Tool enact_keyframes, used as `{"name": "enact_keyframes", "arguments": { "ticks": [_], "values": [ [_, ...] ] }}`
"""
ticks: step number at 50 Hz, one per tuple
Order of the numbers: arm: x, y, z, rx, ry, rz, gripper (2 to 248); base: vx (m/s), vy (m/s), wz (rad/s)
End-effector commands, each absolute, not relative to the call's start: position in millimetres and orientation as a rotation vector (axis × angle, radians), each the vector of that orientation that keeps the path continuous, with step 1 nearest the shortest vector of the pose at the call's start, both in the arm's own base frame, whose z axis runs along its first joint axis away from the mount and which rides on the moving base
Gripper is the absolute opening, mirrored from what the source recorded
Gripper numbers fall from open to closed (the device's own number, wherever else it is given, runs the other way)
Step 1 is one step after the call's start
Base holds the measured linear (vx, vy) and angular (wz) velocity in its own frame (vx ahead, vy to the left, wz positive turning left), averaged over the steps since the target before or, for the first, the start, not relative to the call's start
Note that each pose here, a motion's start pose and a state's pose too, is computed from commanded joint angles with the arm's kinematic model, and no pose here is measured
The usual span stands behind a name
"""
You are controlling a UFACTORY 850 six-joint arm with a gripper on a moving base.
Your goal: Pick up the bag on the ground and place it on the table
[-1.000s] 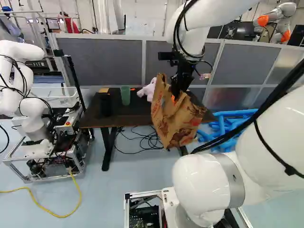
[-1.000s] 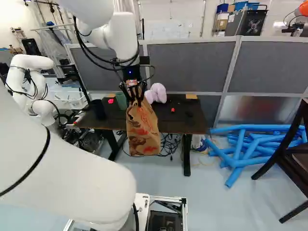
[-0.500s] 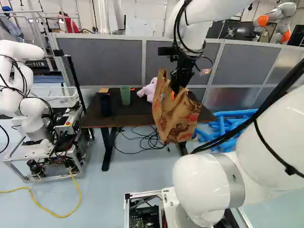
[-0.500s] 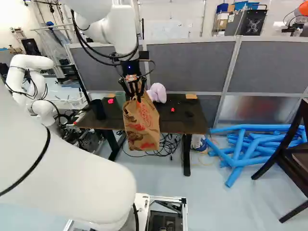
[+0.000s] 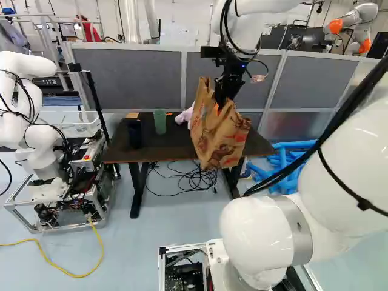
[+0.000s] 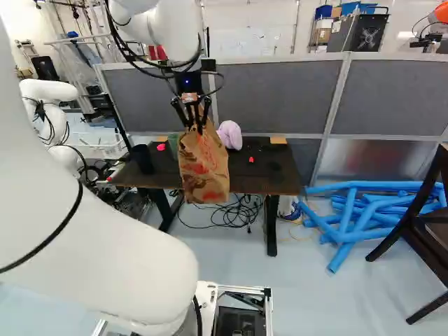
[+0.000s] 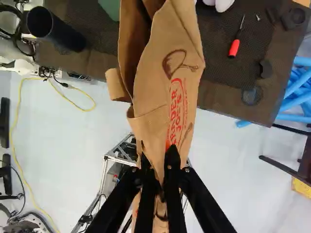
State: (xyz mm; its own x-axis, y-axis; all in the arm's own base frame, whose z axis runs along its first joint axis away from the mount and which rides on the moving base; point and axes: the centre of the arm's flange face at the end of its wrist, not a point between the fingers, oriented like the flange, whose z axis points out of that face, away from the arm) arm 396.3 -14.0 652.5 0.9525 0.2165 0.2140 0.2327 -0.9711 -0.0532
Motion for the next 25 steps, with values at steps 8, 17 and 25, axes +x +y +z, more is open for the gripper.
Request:
{"name": "enact_keyframes", "arguments": {
  "ticks": [8, 17, 25],
  "values": [
    [406, -11, 664, -2.995, -0.33, -0.32, 25, 0.0, 0.0, 0.0],
    [421, -7, 670, -2.953, -0.306, -0.297, 25, 0.0, 0.0, 0.0],
    [433, -7, 671, -2.928, -0.287, -0.262, 25, 0.0, 0.0, 0.0]
  ]
}}
